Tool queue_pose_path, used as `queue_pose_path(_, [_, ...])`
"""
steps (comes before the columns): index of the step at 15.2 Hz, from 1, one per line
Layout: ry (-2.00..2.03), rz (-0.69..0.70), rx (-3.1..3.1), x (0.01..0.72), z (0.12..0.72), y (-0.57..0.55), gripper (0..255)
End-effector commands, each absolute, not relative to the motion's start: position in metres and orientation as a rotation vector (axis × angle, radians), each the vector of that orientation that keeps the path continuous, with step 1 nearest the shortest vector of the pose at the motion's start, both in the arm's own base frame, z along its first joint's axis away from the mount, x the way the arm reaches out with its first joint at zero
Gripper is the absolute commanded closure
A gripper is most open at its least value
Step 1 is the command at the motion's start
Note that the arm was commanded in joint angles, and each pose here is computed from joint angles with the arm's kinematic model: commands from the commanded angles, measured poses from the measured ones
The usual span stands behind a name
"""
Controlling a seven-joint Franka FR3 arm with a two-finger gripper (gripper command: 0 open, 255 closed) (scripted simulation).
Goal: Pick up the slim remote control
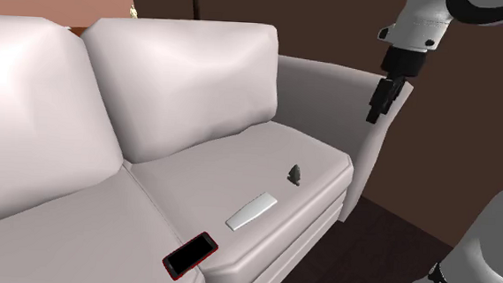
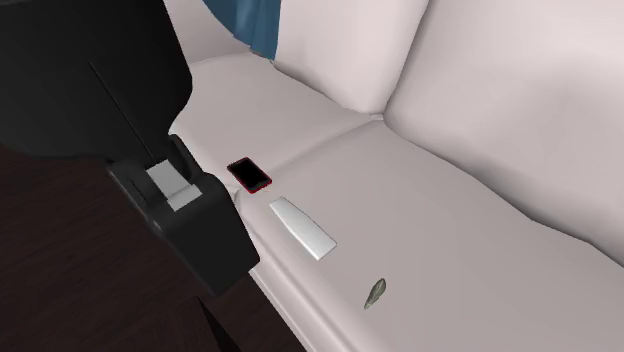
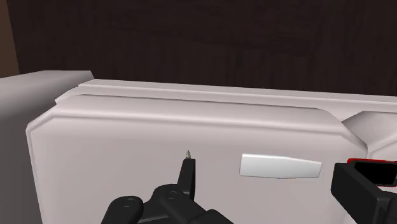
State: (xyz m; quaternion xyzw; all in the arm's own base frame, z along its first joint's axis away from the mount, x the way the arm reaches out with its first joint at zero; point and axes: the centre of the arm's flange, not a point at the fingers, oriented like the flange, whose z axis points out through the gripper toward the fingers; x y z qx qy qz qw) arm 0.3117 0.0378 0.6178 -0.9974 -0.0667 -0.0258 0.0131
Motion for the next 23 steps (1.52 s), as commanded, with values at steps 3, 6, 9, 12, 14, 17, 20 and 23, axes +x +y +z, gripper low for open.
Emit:
queue_pose_path(3, [-0.335, -0.076, -3.097, 0.330, 0.598, 0.039, 0])
queue_pose_path(6, [-0.524, -0.069, -3.073, 0.357, 0.569, 0.043, 0])
queue_pose_path(9, [-0.712, -0.062, -3.037, 0.383, 0.539, 0.050, 0])
queue_pose_path(12, [-0.897, -0.055, -2.990, 0.409, 0.510, 0.060, 0])
queue_pose_path(14, [-1.019, -0.050, -2.952, 0.425, 0.490, 0.068, 0])
queue_pose_path(17, [-1.198, -0.043, -2.886, 0.447, 0.460, 0.083, 0])
queue_pose_path(20, [-1.374, -0.035, -2.810, 0.468, 0.430, 0.100, 0])
queue_pose_path(23, [-1.544, -0.027, -2.722, 0.486, 0.400, 0.119, 0])
